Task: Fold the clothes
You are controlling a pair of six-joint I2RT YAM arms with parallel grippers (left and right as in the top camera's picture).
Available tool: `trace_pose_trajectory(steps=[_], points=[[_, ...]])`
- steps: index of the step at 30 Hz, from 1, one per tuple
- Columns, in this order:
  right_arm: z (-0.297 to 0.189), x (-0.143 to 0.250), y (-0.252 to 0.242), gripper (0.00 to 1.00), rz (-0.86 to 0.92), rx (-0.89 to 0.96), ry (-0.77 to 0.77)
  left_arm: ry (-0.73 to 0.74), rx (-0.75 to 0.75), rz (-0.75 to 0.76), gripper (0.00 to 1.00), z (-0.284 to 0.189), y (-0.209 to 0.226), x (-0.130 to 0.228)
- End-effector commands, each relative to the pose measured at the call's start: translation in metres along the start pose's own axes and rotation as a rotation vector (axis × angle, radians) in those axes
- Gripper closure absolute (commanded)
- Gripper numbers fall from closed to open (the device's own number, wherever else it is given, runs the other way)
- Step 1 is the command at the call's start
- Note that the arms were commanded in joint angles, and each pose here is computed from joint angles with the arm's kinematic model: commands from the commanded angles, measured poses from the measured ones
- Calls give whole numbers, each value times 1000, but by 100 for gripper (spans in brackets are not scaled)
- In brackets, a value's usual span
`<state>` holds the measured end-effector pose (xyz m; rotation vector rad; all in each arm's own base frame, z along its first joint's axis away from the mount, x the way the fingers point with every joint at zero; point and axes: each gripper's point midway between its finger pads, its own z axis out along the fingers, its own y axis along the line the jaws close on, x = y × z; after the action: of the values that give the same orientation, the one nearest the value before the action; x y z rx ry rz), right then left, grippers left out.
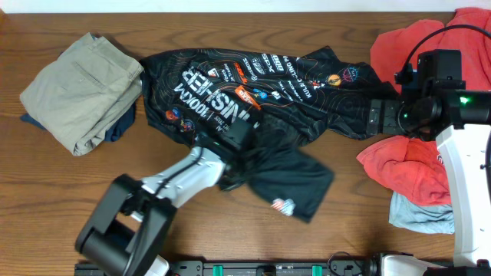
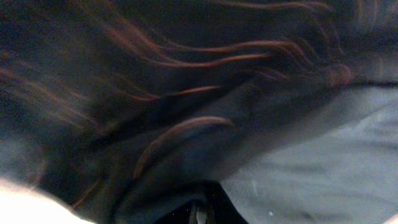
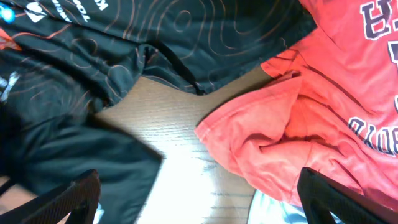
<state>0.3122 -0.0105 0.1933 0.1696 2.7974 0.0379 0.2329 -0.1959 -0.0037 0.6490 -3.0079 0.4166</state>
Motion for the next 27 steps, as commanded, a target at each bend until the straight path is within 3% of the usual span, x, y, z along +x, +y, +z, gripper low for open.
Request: trace_pose_trajectory(steps=[1, 4, 6, 8, 9, 11, 17, 23, 27], points=[[-3, 1, -15, 1, 32, 58, -3, -9, -177, -8, 94, -15, 59, -9], [-1, 2, -17, 1, 38, 60, 5, -59, -336, -47, 94, -51, 115, -26], [0, 2, -16, 9, 38, 57, 10, -84, -345, -74, 94, -72, 136, -37], [4, 2, -16, 27, 38, 57, 20, -119, -309, -119, 94, -89, 150, -49], [7, 1, -16, 44, 38, 57, 24, -144, -293, -165, 94, -97, 157, -54], [13, -2, -17, 67, 42, 58, 31, -183, -265, -247, 94, -110, 170, -63], [43, -17, -18, 98, 74, 65, 44, -203, -206, -394, 94, -123, 195, -71], [99, -48, -29, 99, 129, 75, 19, -176, -176, -405, 94, -122, 192, -68], [137, -34, -41, 99, 153, 91, 123, -161, -146, -403, 94, -121, 186, -67]])
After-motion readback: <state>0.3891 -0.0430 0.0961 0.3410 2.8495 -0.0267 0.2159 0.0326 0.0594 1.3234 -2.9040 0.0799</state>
